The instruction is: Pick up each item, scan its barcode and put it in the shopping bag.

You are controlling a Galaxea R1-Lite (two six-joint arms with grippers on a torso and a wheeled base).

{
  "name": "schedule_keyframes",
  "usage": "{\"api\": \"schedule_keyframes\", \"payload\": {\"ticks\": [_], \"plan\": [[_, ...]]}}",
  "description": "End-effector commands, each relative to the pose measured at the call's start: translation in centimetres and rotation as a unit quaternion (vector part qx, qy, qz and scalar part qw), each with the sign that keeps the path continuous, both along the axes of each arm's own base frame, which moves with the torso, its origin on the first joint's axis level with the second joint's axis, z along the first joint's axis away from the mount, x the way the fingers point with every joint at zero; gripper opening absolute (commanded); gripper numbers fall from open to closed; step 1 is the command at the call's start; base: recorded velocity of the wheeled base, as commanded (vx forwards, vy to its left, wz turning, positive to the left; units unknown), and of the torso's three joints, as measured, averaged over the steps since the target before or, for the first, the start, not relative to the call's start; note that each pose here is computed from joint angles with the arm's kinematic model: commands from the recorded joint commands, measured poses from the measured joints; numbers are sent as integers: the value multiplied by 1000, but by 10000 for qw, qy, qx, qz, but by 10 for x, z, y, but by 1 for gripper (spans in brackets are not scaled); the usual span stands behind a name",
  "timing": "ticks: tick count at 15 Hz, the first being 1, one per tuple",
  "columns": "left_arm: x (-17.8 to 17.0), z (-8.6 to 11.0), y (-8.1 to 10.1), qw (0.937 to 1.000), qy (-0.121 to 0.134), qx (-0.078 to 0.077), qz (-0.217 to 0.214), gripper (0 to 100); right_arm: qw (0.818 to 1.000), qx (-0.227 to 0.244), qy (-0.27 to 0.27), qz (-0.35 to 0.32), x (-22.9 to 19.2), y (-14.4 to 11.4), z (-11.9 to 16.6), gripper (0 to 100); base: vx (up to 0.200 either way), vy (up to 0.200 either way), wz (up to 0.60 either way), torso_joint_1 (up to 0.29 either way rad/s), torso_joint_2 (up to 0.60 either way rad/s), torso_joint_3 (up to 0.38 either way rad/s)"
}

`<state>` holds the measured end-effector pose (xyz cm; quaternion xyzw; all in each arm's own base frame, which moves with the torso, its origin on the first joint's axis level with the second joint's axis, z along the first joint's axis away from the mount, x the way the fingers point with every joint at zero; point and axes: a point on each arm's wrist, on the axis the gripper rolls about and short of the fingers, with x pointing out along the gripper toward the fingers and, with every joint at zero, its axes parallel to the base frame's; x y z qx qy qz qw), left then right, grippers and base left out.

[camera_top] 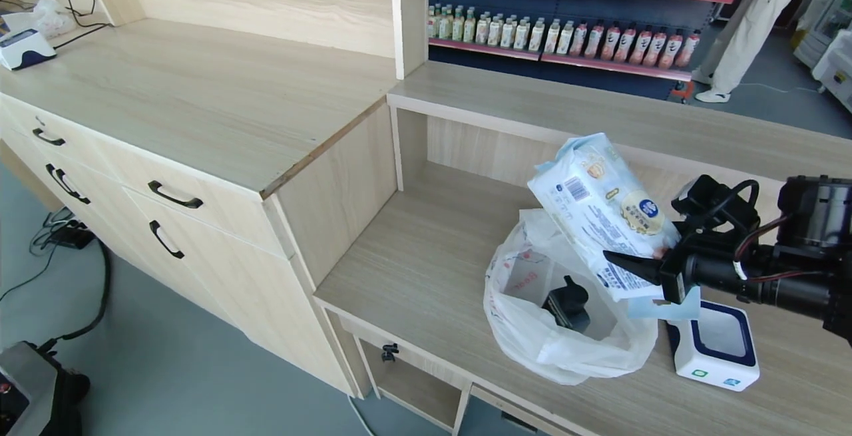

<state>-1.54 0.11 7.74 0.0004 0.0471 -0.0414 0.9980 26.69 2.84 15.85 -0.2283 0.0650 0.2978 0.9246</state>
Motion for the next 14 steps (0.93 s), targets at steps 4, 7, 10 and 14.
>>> {"api": "schedule_keyframes", "payload": {"ticks": [4, 7, 10, 14], "plan": [[0, 0, 0, 10000, -3, -2, 1, 100, 9996, 131, 141, -198, 19, -8, -8, 0, 0, 0, 0, 0, 0, 0], [0, 0, 0, 10000, -3, -2, 1, 100, 9966, 558, 334, -502, 37, -18, -20, 0, 0, 0, 0, 0, 0, 0], [0, 0, 0, 10000, -3, -2, 1, 100, 9942, 630, 616, -609, 43, -24, -42, 0, 0, 0, 0, 0, 0, 0], [0, 0, 0, 10000, 4, -1, 1, 100, 9921, 619, 853, -682, 49, -28, -62, 0, 0, 0, 0, 0, 0, 0]]}}
